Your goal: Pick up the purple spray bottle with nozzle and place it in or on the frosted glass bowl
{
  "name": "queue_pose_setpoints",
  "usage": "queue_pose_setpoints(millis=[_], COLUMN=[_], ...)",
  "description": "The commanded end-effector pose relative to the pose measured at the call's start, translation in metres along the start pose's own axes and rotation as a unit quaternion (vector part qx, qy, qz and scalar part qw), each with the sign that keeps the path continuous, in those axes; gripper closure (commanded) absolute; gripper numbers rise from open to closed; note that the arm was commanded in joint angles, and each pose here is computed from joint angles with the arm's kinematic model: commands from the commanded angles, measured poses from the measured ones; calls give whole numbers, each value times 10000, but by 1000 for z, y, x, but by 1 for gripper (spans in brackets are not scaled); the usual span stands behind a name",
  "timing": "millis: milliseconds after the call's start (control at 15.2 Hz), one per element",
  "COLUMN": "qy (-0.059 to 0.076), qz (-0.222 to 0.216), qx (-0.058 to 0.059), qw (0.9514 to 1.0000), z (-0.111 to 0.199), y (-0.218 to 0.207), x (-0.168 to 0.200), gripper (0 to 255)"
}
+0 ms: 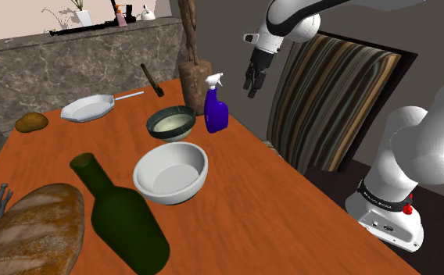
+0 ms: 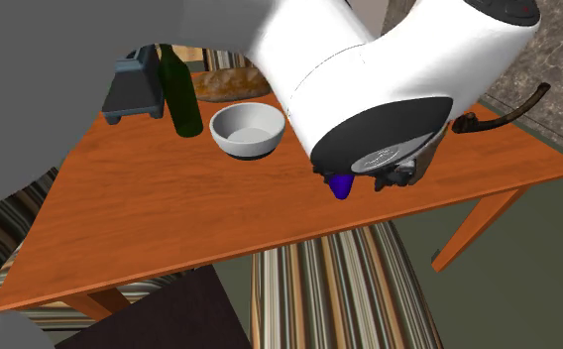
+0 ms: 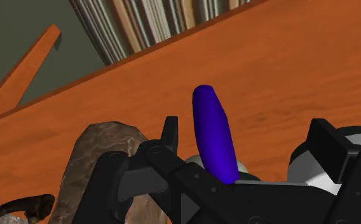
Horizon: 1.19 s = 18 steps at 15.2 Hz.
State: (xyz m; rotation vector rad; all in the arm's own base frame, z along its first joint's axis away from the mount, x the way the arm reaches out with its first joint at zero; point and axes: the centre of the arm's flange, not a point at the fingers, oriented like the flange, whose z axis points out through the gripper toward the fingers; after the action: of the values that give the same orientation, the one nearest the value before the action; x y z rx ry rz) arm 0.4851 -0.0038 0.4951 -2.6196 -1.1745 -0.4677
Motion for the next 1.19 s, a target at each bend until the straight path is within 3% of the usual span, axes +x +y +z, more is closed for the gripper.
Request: queue_pose_setpoints(millis=[0,198,396,858,1122], qy=[218,519,784,784,784], qz=[-559,-1322,-1993,-1993,-1993], qx=[155,401,616,616,616], qw=[9981,9890,9748,9748,9748], z=[15,33,48,85,88], y=[13,26,34,28,28], x=[14,41,68,73,73], gripper=[0,0,0,0,0])
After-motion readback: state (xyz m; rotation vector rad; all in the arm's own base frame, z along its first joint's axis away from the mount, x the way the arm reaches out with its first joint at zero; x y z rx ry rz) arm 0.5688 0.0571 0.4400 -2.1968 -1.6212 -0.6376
